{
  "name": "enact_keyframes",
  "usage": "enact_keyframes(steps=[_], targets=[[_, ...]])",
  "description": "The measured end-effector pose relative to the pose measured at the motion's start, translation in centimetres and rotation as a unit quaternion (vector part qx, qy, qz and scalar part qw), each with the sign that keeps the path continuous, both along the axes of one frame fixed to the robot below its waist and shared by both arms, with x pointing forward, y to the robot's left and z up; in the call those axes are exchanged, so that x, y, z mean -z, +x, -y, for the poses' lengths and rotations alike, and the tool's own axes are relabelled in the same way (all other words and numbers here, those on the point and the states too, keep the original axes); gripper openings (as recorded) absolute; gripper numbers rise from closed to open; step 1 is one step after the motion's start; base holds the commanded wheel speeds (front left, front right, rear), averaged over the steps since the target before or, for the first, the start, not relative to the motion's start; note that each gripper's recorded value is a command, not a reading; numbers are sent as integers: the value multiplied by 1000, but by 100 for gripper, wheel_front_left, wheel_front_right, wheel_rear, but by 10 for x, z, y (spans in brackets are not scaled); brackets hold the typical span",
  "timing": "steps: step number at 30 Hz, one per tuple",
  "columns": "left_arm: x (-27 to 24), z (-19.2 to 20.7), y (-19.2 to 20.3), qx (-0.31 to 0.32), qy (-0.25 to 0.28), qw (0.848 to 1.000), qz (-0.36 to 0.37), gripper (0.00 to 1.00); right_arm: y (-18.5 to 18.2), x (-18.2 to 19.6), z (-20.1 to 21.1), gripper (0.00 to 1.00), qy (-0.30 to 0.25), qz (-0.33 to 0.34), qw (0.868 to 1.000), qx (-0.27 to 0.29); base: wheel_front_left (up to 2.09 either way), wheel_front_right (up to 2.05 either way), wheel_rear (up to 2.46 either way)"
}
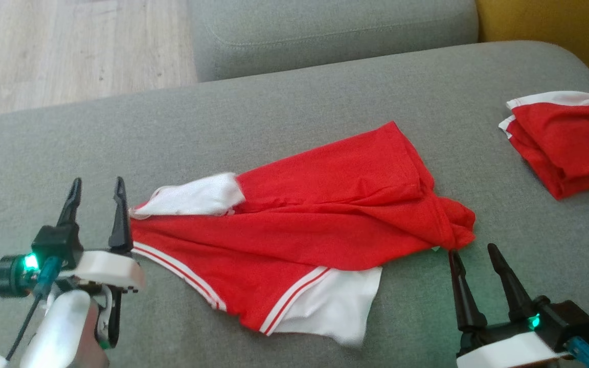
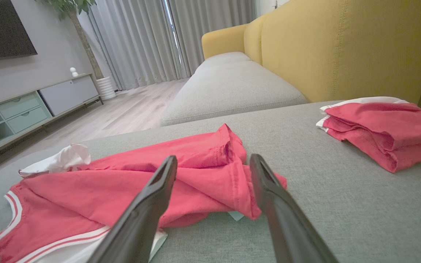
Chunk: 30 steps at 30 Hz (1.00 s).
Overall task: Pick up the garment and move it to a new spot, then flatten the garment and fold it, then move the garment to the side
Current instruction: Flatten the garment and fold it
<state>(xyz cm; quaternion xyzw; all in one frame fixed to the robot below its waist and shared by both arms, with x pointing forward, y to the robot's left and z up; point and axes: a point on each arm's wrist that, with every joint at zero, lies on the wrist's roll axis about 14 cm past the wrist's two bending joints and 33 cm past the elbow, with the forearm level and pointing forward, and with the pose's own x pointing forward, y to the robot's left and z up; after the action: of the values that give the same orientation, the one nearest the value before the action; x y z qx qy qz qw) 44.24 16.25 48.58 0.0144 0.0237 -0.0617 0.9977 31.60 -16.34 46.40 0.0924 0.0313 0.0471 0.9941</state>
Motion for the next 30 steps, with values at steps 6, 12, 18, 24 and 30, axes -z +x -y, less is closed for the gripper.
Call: enact_keyframes(steps=[6,12,18,24,30], targets=[[2,-8,-11,-21,18,1000,4,100,-1,-4,-2,100,-1,7,1000,-5,0,0,0],[7,-1,-29,-9,55,998,12,100,1,-2,-2,100,-3,4,1000,-7,0,0,0],[3,30,-14,66,139,988,29,100,7,7,-7,100,-2,-12,1000,-16,0,0,0],[9,88,13,150,190,970,14,100,16,19,-9,100,-10,-31,999,-28,0,0,0],[46,126,12,197,191,961,-46,100,31,20,-6,100,-17,-31,999,-32,0,0,0]])
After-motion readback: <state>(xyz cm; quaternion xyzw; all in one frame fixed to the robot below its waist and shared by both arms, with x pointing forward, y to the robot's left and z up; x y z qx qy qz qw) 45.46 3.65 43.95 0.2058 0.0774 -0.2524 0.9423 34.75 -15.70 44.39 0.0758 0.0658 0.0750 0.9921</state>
